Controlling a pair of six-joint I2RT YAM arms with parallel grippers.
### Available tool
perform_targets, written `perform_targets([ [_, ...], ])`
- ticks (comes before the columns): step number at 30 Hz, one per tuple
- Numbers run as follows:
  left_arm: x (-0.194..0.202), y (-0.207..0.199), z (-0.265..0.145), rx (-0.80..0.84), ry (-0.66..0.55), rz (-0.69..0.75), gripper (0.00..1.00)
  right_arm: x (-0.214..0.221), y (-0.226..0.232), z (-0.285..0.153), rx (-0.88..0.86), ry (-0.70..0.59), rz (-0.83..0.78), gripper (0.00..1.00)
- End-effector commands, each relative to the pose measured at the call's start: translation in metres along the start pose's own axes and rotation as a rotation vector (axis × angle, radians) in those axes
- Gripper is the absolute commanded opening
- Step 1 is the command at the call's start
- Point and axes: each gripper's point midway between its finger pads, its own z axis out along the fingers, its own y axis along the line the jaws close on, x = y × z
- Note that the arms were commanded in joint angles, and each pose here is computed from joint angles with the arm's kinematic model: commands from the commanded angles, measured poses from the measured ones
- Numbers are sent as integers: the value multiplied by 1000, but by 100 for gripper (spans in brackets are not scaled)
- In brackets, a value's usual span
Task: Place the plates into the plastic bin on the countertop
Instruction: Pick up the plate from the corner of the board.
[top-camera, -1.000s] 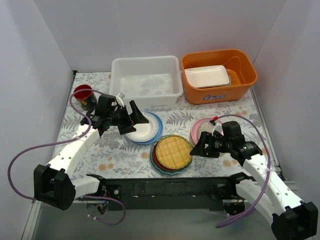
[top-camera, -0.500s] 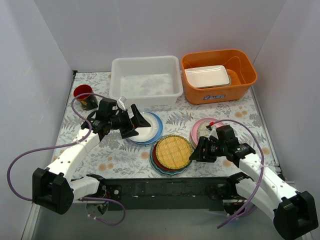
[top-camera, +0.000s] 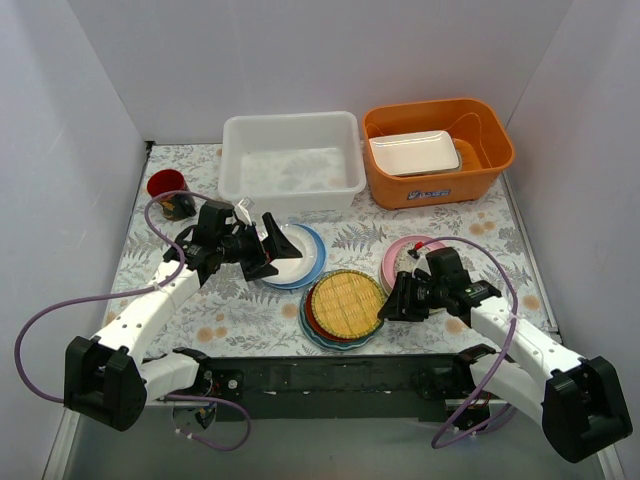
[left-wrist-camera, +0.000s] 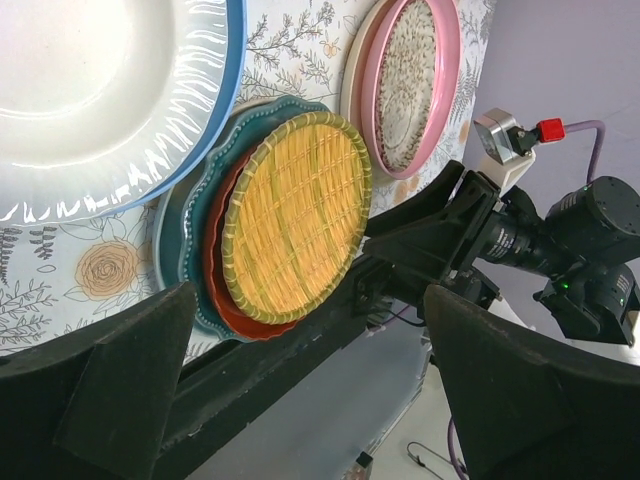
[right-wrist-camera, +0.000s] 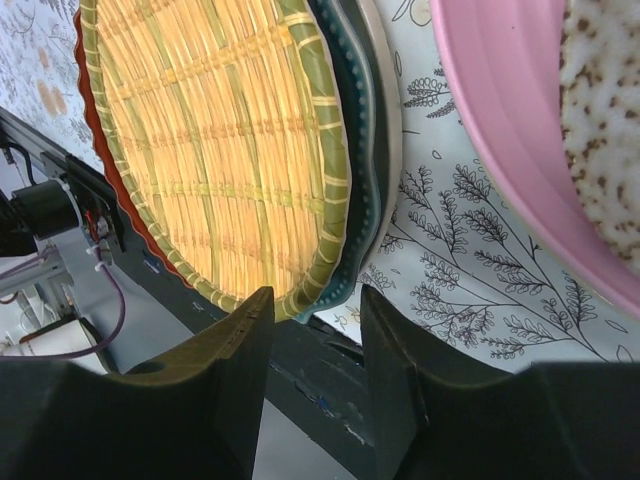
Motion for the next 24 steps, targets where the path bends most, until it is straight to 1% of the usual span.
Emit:
perform_targets([
  [1, 7, -8, -7, 47, 0, 17, 98, -16, 11, 1, -30, -45, -42, 47],
  [11, 13, -4, -3, 59, 22, 4, 98, -21, 11, 8, -30, -44, -27, 41],
  [18, 16, 0, -1, 57, 30, -3, 98, -26, 11, 14, -31, -37, -15, 33],
  [19, 16, 0, -1, 57, 30, -3, 98, -26, 10, 14, -30, -36, -13, 32],
  [22, 19, 1, 0, 66, 39, -14, 98, -25, 9, 15, -26, -34, -9, 22],
  [23, 20, -1, 0, 79, 45, -16, 98, -24, 9, 15, -27, -32, -8, 13],
  [24, 21, -2, -1, 88, 46, -16, 98, -24, 8, 15, -24, -33, -8, 8],
])
